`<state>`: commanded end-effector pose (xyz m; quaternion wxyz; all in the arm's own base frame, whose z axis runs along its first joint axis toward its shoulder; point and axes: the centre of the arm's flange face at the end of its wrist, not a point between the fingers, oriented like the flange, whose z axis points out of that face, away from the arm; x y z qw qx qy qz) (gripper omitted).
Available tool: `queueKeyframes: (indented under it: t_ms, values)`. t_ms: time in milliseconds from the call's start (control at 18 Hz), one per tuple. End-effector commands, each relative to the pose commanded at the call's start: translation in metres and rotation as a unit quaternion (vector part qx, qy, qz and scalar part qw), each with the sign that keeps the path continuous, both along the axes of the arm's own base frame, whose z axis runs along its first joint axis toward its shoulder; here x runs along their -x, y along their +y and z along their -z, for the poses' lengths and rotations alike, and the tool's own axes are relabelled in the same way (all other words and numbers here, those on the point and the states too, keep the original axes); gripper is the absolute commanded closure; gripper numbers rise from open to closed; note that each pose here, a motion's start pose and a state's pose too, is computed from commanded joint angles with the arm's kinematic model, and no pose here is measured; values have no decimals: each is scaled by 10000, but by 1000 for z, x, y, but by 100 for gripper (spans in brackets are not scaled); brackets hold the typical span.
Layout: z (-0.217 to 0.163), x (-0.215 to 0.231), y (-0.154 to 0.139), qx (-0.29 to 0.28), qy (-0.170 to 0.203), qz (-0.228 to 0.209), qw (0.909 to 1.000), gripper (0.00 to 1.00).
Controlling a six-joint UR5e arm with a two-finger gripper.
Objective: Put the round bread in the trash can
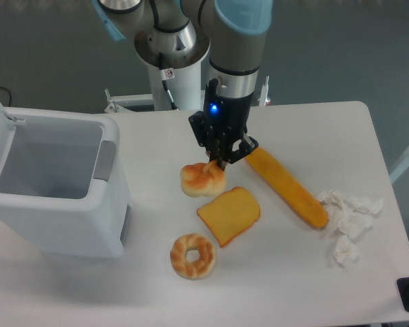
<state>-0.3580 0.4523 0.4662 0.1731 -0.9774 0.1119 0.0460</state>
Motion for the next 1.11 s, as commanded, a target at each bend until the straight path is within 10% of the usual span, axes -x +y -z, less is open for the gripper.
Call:
queueKeyframes:
  t_ms: [1111]
  values:
    - [-17,2,6,-258,-62,-353,9990,78]
